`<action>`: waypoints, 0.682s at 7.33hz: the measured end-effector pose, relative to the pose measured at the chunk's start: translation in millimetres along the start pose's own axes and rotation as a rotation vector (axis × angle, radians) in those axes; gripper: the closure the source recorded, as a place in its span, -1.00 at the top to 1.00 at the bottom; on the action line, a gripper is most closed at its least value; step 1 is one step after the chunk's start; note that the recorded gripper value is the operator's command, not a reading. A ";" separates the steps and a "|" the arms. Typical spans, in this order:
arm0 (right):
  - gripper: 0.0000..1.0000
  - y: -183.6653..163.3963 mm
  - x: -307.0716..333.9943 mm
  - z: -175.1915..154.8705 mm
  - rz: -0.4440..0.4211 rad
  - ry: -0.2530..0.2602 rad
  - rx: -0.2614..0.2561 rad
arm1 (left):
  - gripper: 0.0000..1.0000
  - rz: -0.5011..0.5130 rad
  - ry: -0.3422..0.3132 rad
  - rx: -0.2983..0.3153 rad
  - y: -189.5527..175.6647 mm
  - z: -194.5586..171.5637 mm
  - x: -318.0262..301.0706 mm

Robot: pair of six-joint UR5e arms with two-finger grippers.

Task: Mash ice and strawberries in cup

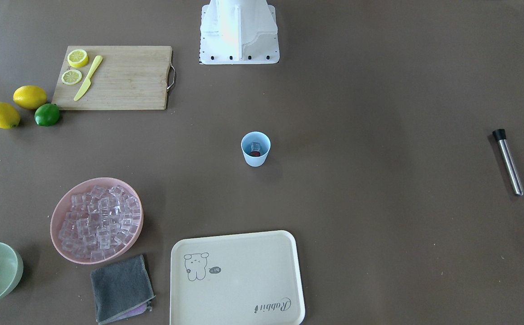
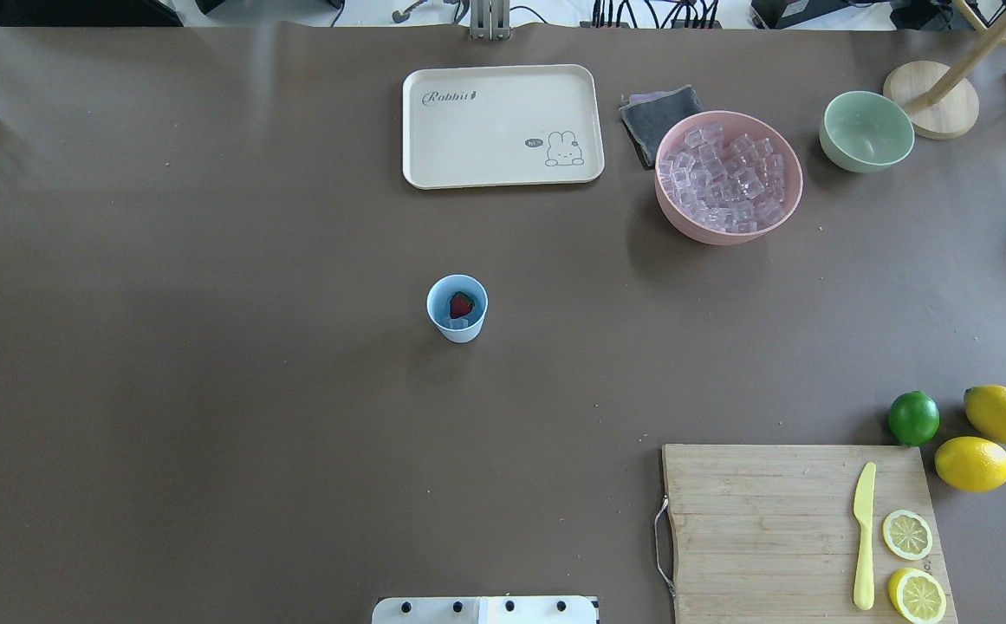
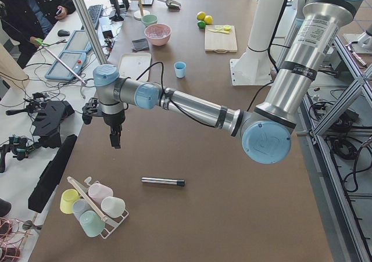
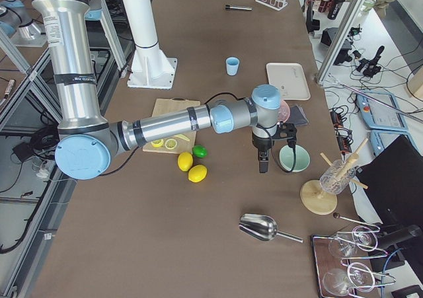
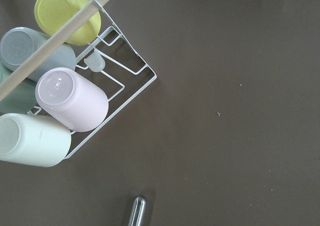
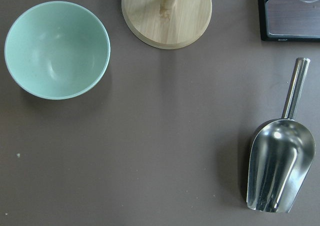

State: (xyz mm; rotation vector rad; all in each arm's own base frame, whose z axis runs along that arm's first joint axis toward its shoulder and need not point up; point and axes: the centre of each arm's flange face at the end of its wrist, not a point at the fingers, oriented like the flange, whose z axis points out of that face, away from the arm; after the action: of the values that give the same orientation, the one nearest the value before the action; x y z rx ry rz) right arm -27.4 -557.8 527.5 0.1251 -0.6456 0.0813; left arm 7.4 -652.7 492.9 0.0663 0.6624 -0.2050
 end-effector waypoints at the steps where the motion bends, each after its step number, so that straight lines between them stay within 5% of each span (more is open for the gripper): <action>1: 1.00 -5.6 -3.4 -1.8 -0.005 0.003 0.006 | 0.96 0.005 0.004 0.001 0.5 0.0 0.5; 5: 1.00 -14.7 -5.6 -8.0 -0.002 0.005 0.022 | 0.96 0.050 0.031 0.048 2.9 -2.8 3.6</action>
State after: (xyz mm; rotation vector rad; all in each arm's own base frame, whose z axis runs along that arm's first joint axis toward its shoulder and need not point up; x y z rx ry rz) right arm -25.4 -571.4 516.5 0.1464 -0.6401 0.0867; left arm 9.2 -650.1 488.5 0.1321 0.6864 -0.1718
